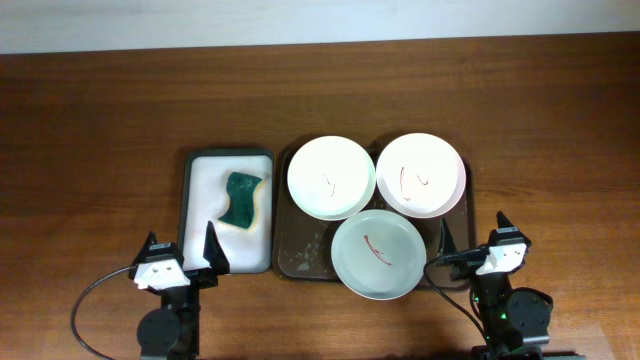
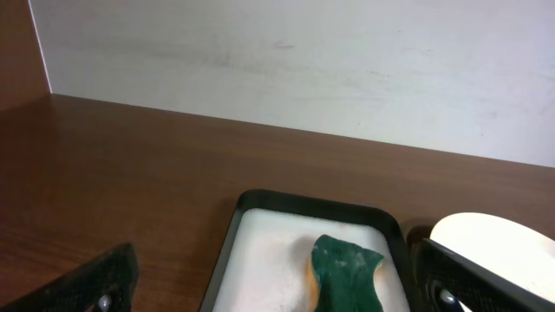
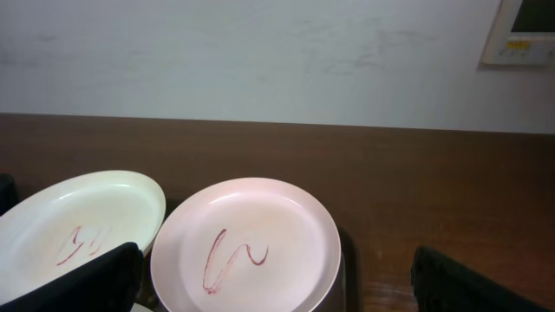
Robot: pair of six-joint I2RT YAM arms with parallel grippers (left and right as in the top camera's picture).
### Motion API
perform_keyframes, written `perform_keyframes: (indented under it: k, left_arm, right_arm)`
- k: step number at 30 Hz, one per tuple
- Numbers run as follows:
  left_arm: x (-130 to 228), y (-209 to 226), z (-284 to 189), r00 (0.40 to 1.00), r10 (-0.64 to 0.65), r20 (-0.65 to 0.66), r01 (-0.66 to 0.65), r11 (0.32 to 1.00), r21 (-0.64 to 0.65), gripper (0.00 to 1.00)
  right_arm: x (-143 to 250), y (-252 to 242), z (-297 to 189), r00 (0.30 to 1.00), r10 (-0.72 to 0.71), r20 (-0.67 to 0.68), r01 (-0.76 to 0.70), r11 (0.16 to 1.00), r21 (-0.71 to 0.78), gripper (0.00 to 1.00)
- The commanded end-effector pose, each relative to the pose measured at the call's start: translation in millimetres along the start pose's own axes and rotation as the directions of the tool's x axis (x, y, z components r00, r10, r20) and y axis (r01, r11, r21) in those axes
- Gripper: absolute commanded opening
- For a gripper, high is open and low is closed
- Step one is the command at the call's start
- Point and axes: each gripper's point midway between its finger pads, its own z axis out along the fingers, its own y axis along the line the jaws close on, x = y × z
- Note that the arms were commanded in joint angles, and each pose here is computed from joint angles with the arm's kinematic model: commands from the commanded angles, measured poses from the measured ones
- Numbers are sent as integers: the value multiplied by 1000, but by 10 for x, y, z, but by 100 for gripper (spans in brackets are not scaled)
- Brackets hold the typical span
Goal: Clean dirty plates on tray and stack at the side
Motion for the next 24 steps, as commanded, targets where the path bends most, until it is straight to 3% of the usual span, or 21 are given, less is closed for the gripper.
perform_keyframes:
  k: [1, 17, 22, 24]
  left_arm:
    - [16, -1, 2, 1000, 19, 0, -19, 1000, 5, 99]
    - [16, -6, 2, 1000, 19, 1, -19, 1000, 7, 100]
    - [-133, -88, -6, 998, 7, 59, -10, 999, 50, 100]
    - [-149, -88, -20, 999, 9, 45, -12, 999, 49, 99]
  right_arm:
    - [16, 6, 0, 1000, 4, 2, -4, 1000, -1, 99]
    - [-7, 4, 0, 1000, 3, 11, -3, 1000, 0, 99]
    - [-262, 88, -18, 993, 3, 114, 2, 999, -49, 99]
    - [-202, 132, -18, 997, 9, 79, -3, 997, -74, 99]
